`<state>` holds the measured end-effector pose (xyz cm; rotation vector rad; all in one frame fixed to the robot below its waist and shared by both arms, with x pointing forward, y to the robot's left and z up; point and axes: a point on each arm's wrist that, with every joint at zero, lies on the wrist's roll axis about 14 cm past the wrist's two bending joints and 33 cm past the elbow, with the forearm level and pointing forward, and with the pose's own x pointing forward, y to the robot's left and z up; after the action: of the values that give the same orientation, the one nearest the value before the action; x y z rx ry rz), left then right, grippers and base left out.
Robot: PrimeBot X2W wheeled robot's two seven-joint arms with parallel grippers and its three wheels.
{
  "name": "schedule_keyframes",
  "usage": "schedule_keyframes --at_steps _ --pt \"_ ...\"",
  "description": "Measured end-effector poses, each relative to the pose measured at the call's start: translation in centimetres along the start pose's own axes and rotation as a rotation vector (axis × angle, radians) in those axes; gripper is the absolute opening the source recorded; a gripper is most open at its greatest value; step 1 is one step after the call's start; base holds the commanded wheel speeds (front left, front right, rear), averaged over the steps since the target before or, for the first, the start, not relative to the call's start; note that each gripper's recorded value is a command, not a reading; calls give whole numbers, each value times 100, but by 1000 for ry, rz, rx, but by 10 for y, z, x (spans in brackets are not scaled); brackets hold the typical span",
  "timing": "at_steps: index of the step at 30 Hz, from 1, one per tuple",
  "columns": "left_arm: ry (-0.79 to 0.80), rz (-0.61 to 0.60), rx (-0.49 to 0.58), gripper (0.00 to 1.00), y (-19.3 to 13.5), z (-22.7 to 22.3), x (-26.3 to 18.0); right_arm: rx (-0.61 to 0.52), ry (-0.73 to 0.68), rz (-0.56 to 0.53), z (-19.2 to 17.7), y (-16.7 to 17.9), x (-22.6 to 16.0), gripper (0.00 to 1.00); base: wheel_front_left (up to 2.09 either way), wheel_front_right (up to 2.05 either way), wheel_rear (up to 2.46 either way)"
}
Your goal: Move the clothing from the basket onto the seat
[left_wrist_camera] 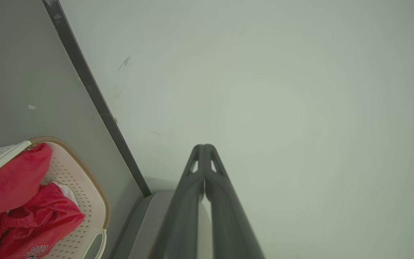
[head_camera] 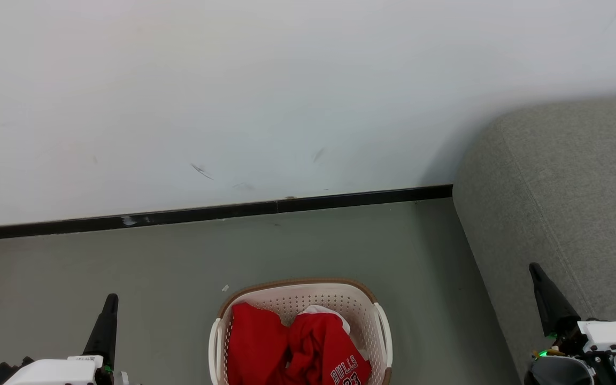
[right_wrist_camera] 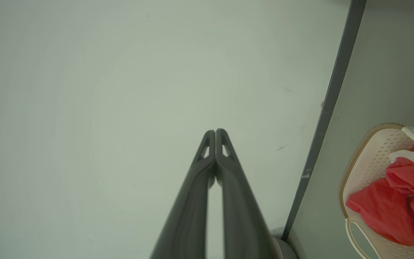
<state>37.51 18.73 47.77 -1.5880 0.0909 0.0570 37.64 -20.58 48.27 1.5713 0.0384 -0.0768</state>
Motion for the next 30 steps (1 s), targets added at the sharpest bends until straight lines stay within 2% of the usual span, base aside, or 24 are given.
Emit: schedule_keyframes --at_steps 30 --pt "0 0 0 0 0 0 0 0 0 0 0 0 0 0 0 0 0"
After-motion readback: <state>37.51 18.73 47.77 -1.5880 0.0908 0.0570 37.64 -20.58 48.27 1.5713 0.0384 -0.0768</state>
